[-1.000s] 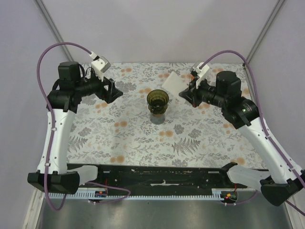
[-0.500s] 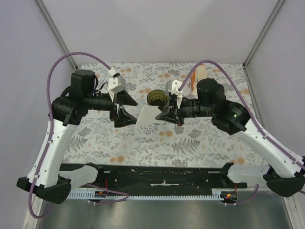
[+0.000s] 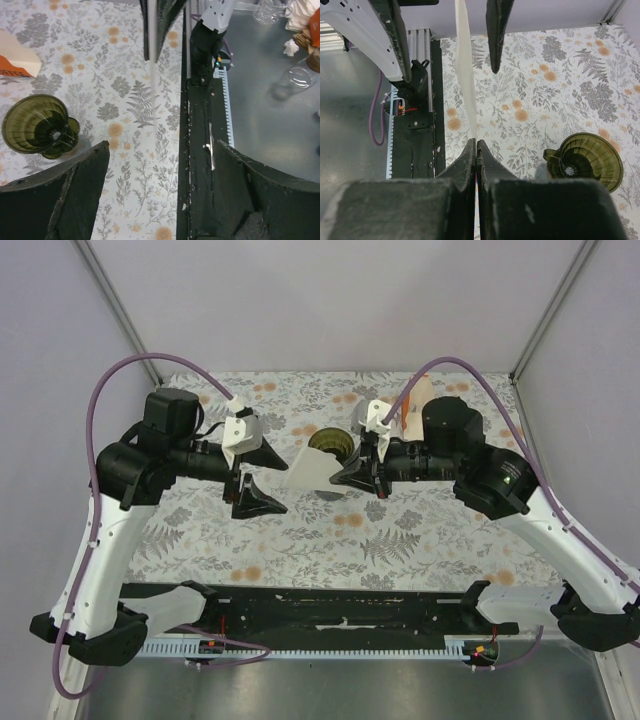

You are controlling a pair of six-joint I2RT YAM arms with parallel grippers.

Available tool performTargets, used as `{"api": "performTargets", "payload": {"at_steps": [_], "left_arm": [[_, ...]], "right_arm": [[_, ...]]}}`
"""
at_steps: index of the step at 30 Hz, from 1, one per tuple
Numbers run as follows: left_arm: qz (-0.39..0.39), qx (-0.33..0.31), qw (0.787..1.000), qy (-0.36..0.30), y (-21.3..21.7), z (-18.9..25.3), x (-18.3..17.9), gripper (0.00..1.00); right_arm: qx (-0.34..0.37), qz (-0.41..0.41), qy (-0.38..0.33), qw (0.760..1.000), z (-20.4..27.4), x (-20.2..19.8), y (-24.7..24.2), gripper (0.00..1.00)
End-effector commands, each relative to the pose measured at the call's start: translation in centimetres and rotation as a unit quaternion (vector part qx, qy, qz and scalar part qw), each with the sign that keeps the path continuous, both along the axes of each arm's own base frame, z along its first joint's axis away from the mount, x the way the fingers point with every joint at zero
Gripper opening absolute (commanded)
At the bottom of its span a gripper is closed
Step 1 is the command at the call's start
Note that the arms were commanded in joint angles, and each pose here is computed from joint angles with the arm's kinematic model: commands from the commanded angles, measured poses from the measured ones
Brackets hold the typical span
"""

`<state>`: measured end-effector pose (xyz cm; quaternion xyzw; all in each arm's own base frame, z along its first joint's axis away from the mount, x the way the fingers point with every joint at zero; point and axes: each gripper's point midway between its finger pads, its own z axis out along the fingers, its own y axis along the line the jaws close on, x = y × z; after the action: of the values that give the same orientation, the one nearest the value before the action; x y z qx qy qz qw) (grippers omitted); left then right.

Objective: Place the coffee filter in the dripper

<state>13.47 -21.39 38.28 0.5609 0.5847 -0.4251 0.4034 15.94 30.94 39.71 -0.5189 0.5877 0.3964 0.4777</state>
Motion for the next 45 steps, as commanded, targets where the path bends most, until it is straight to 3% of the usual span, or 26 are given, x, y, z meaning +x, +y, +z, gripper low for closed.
{"api": "performTargets", "payload": {"at_steps": [1,5,9,10,13,15,17,20,22,23,25,27,29,32,33,34,37,42,45], "left_arm": [[0.048,-0.004,0.999,-0.015,-0.5,1.5,2.7,0.89],[0.064,0.016,0.998,0.012,-0.9,0.6,3.8,0.87],[0.019,0.002,0.998,0.054,-1.7,1.6,2.5,0.77],[0.014,-0.002,0.998,0.060,-1.9,1.9,2.3,0.71],[0.015,0.008,0.998,0.066,-1.8,1.7,2.2,0.28],[0.023,0.022,0.998,0.063,-1.6,1.2,2.5,0.05],[0.043,0.034,0.997,0.048,-1.4,1.1,3.2,0.02],[0.117,0.060,0.991,-0.031,-0.2,1.8,6.0,0.02],[0.176,0.075,0.972,-0.137,1.6,3.3,8.7,0.02],[0.210,0.084,0.954,-0.195,2.6,4.2,10.3,0.02],[0.250,0.084,0.909,-0.322,4.0,6.8,12.6,0.02],[0.274,0.074,0.847,-0.451,4.7,9.3,14.0,0.02],[0.275,0.075,0.764,-0.578,4.9,10.5,14.0,0.02],[0.254,0.074,0.610,-0.747,4.2,10.4,13.1,0.02],[0.250,0.064,0.567,-0.782,3.9,10.8,12.4,0.02],[0.254,0.050,0.541,-0.801,3.8,11.7,11.7,0.02],[0.266,0.046,0.513,-0.815,3.5,12.5,11.4,0.02],[0.279,0.061,0.418,-0.862,3.8,12.7,10.5,0.02],[0.260,0.062,0.387,-0.883,3.2,12.0,9.5,0.02]], "right_arm": [[0.016,0.013,-0.022,1.000,2.3,-0.3,0.2,0.00],[0.018,0.046,-0.024,0.999,2.7,-0.7,1.0,0.00],[0.012,0.059,-0.032,0.998,2.5,-0.1,2.0,0.00],[0.012,0.061,-0.035,0.997,2.6,0.0,2.2,0.00],[0.011,0.075,-0.046,0.996,2.5,0.2,2.7,0.00],[0.010,0.081,-0.054,0.995,2.5,0.4,3.0,0.00],[0.005,0.065,-0.063,0.996,2.6,1.2,3.1,0.03],[-0.003,-0.008,-0.080,0.997,3.1,3.6,2.1,0.52],[0.003,-0.050,-0.077,0.996,3.7,4.9,0.9,0.71],[0.015,-0.067,-0.071,0.995,4.3,5.5,0.2,0.78],[0.045,-0.100,-0.040,0.993,5.4,6.6,-1.0,0.84],[0.080,-0.112,0.008,0.990,6.1,7.3,-1.7,0.84],[0.115,-0.105,0.069,0.985,6.6,7.4,-1.8,0.85],[0.145,-0.095,0.126,0.977,6.9,7.3,-1.5,0.89],[0.155,-0.093,0.136,0.974,7.2,7.2,-1.3,0.89],[0.164,-0.082,0.149,0.972,7.2,6.8,-1.2,0.89],[0.186,-0.039,0.152,0.970,7.7,5.5,-0.8,0.81],[0.164,-0.011,0.180,0.970,6.1,4.6,-0.4,0.68],[0.155,0.006,0.190,0.970,5.4,4.0,-0.3,0.68]]}}
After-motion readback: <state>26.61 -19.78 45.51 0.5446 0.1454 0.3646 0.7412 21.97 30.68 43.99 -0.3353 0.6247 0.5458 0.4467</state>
